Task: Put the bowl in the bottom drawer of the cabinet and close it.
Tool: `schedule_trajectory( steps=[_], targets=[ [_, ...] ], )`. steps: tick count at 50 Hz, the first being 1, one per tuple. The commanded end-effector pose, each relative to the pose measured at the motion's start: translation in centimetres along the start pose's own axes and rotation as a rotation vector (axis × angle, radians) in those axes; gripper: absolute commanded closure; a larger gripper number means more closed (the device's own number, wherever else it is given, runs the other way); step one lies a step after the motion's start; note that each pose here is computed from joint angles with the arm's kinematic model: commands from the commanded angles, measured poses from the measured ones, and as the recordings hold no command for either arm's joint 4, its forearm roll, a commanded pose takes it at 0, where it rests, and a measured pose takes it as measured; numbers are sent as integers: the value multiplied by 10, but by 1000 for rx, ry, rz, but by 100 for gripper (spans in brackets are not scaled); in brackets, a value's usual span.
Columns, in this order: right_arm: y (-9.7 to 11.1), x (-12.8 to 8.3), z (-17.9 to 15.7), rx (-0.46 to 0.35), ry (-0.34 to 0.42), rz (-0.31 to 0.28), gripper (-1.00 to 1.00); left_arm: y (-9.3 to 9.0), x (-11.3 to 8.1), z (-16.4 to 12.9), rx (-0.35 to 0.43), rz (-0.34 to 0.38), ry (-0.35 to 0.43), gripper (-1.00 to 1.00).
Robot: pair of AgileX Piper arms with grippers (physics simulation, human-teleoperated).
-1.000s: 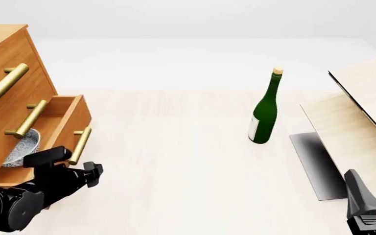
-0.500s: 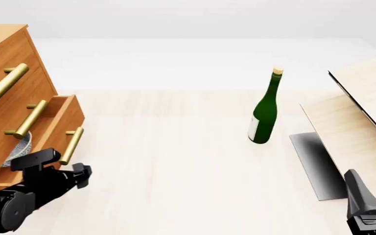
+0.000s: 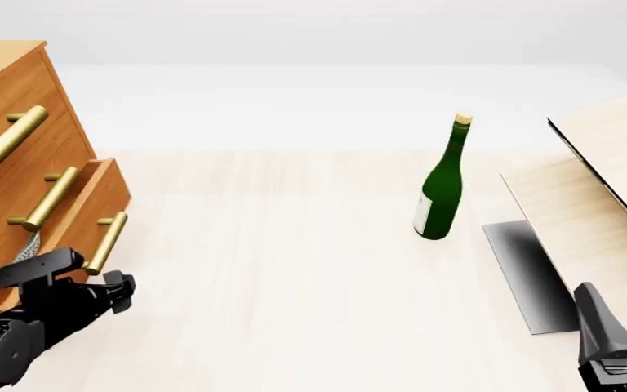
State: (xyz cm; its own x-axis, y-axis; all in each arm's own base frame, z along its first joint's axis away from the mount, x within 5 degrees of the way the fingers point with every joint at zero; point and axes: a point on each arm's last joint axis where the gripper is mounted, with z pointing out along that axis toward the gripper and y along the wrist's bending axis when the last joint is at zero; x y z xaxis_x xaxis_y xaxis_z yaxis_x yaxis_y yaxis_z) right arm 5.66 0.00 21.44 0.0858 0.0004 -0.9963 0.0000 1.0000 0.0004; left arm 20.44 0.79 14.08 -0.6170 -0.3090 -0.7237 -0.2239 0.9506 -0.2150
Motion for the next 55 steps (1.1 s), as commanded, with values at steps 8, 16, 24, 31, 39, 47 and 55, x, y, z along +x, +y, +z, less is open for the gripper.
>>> schedule_trajectory(
  steps=[8, 16, 24, 31, 39, 47, 55],
  targets=[
    [0, 0, 0, 0, 0, 0, -100, 13, -4, -3, -43, -7, -30, -100],
    [0, 0, 0, 0, 0, 0, -100, 18, -7, -5, -63, -13, -45, -100],
    [0, 0, 0, 0, 0, 0, -100, 30, -9, -7, -106, -27, -64, -100],
    [0, 0, 0, 0, 0, 0, -100, 42, -10, -9, -150, -38, -83, -100],
    [0, 0, 0, 0, 0, 0, -100, 54, -13, -18, -199, -45, -122, -100],
    [0, 0, 0, 0, 0, 0, -100, 64, -15, -29, -247, -30, -167, -100],
    [0, 0, 0, 0, 0, 0, -100, 74, -13, -44, -312, 19, -220, -100]
  ],
)
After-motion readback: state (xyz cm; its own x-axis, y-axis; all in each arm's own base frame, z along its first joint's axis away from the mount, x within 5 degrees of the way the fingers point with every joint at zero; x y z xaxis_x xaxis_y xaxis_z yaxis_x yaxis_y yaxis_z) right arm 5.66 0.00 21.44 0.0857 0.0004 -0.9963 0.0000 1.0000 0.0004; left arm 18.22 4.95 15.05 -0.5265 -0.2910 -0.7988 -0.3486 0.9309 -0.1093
